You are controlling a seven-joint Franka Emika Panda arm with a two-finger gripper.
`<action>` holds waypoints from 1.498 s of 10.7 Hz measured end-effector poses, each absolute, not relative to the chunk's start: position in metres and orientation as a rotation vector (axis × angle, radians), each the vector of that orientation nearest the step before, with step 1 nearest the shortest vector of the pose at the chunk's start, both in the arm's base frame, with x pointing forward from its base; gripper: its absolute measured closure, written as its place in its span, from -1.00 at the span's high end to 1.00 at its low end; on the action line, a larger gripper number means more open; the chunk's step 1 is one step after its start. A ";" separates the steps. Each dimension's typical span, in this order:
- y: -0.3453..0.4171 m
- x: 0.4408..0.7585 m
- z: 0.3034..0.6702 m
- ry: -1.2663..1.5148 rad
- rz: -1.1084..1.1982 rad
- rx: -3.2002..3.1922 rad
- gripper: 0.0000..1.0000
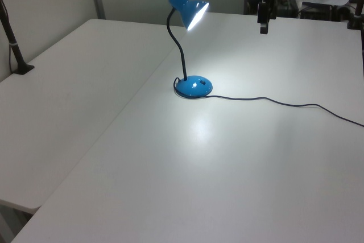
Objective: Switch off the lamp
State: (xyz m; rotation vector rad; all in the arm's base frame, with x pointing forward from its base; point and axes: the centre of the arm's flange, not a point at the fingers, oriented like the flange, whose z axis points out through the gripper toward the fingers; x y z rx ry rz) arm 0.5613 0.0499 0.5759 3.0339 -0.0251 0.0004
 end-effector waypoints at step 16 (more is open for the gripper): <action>0.050 0.563 0.571 0.109 -0.019 3.033 -0.98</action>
